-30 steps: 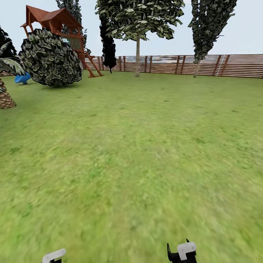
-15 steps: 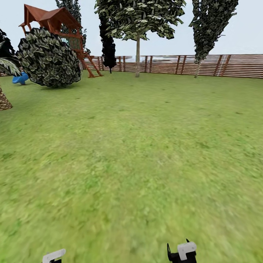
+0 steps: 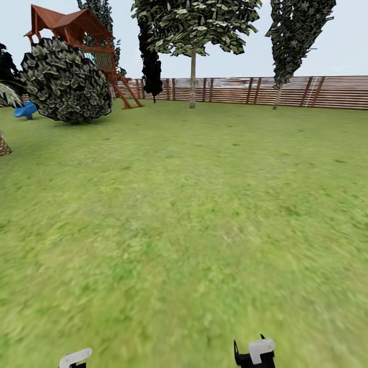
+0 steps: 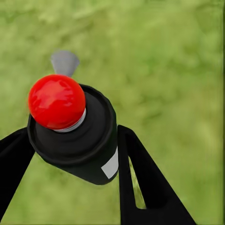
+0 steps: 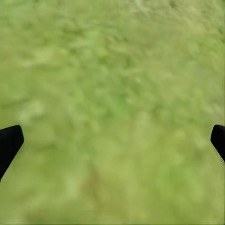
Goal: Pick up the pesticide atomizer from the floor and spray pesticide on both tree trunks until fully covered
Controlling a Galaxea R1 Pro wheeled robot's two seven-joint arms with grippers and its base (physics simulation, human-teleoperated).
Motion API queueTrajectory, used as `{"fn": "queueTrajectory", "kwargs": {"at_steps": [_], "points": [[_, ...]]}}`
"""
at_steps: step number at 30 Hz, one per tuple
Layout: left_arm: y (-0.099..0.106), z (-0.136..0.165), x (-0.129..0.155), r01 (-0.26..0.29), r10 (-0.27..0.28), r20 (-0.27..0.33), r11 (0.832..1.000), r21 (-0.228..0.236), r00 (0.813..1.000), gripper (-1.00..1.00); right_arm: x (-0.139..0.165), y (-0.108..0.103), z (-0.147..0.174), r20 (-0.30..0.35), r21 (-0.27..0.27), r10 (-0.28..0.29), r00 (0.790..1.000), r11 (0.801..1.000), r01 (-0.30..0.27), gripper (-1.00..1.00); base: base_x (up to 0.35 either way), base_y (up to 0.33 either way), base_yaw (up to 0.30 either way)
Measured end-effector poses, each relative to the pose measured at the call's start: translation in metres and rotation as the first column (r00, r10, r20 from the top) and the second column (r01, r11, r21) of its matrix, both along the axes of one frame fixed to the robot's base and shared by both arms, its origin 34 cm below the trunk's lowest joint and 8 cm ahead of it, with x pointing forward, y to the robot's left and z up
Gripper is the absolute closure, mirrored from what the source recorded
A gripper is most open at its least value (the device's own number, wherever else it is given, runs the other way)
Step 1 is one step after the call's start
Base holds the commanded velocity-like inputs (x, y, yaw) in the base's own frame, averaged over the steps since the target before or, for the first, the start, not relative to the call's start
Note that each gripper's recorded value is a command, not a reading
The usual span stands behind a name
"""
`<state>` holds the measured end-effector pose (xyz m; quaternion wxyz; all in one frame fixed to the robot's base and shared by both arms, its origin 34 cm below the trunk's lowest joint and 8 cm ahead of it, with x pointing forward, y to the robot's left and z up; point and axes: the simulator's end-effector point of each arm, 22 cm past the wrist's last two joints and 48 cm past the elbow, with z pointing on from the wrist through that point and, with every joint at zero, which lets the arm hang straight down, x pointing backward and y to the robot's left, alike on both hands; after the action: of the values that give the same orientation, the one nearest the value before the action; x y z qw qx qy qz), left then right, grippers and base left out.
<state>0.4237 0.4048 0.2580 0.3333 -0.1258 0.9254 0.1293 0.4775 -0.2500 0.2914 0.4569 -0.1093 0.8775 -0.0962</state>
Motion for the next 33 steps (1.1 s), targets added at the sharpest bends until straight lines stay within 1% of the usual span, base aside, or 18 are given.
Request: {"fn": "queueTrajectory", "kwargs": {"at_steps": [33], "points": [[0.0005,0.0,-0.0002,-0.003,0.003,0.0,1.0,0.0,1.0,1.0,0.0,-0.0001,0.0,0.0,0.0,0.0,1.0,1.0,0.0,-1.0,0.34,0.0,0.0]]}}
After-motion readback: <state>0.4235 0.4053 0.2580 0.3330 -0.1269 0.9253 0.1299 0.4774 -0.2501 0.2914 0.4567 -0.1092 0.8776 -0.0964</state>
